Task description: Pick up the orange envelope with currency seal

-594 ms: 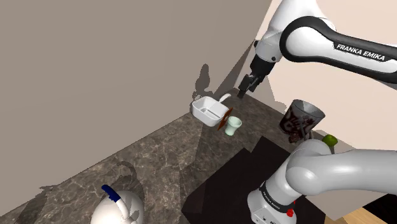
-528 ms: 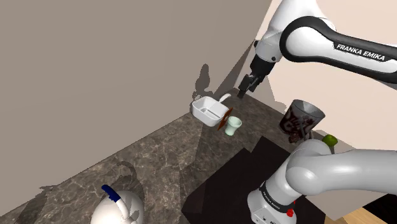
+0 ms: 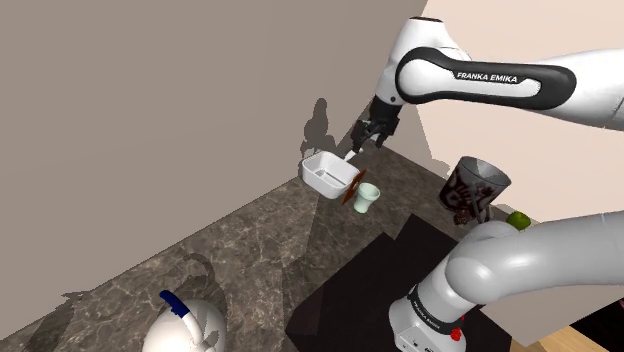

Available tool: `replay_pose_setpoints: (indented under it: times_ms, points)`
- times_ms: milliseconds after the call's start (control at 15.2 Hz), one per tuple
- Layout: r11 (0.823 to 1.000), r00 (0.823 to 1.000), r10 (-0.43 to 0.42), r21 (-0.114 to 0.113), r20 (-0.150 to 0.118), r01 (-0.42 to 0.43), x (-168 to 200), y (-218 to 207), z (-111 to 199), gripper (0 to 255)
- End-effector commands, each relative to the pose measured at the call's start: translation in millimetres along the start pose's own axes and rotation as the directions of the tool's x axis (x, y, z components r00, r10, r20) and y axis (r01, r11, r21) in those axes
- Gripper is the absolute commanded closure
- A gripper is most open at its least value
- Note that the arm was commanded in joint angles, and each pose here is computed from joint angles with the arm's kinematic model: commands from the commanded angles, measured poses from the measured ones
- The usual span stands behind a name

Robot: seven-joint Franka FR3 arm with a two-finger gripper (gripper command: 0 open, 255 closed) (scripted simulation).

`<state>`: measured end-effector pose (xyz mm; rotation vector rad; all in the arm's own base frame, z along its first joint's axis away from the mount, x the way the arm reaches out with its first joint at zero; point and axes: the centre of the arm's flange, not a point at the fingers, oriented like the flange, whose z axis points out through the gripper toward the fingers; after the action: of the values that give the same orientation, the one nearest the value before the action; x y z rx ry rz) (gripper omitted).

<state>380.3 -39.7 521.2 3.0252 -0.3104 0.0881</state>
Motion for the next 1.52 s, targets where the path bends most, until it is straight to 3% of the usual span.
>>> replay_pose_setpoints:
  times_ms: [0,330,726,1056,1452]
  points:
    - [0.998,0.998,0.068,-0.001,0.007,-0.068,18,4,19,0]
    - [0.973,0.973,0.230,-0.007,0.027,-0.230,63,28,64,0]
    - [0.909,0.908,0.416,-0.018,0.049,-0.416,111,65,119,0]
    - [0.829,0.827,0.559,-0.030,0.065,-0.558,143,103,166,0]
    - [0.704,0.699,0.710,-0.048,0.082,-0.709,171,155,222,0]
